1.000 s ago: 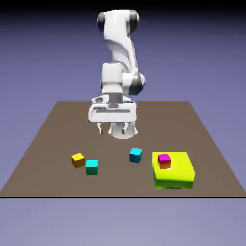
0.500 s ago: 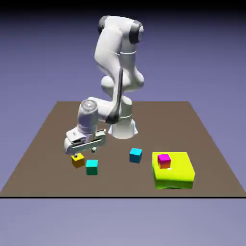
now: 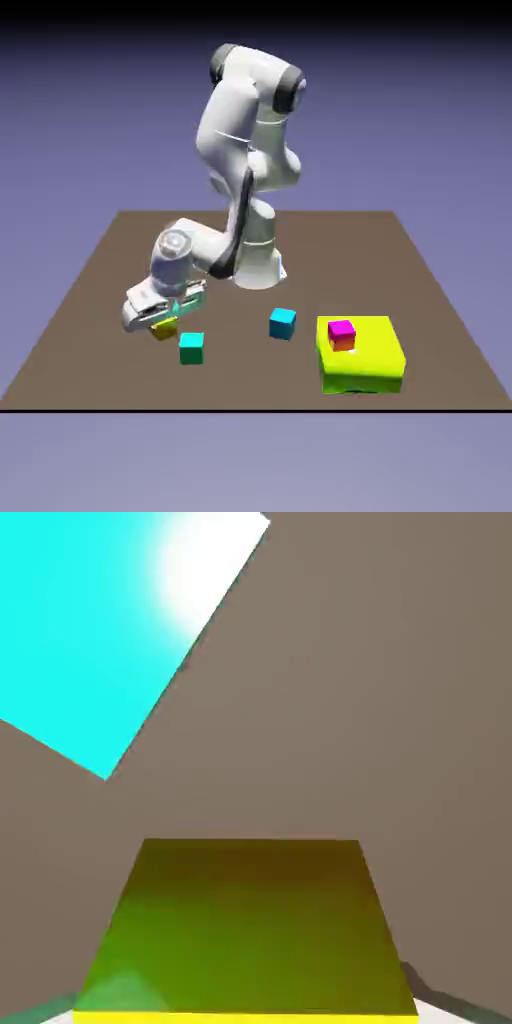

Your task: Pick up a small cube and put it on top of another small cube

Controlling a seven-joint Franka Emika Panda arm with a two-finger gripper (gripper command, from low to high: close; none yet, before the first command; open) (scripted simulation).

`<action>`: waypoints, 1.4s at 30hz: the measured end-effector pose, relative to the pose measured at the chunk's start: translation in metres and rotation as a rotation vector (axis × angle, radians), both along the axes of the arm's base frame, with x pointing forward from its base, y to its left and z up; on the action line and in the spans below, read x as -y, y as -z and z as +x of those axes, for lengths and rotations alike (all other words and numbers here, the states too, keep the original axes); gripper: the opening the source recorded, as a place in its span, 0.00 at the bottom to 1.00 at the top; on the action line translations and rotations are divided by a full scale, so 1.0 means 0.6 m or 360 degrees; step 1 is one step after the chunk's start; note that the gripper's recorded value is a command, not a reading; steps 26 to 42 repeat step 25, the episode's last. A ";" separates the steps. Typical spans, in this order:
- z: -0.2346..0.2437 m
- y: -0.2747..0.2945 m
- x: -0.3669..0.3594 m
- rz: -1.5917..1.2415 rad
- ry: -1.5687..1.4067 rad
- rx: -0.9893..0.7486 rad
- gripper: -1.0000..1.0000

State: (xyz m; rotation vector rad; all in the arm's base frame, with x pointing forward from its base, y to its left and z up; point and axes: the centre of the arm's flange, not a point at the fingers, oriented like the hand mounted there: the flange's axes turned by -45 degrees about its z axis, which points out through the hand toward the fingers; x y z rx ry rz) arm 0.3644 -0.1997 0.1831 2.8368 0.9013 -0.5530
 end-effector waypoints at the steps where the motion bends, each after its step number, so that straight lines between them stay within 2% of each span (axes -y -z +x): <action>1: 0.010 -0.007 -0.021 0.0017 -0.0092 -0.0006 0.00; 10: 0.068 -0.090 -0.185 0.0000 -0.0825 0.0001 0.00; 16: 0.051 0.011 -0.138 -0.0002 -0.0775 0.0001 0.00; 17: 0.048 0.021 -0.135 -0.0001 -0.0774 0.0001 1.00; 19: 0.049 0.020 -0.135 -0.0002 -0.0775 0.0002 1.00; 25: 0.062 -0.081 -0.160 -0.0002 -0.0774 0.0002 1.00; 42: 0.062 -0.081 -0.160 -0.0002 -0.0774 0.0002 1.00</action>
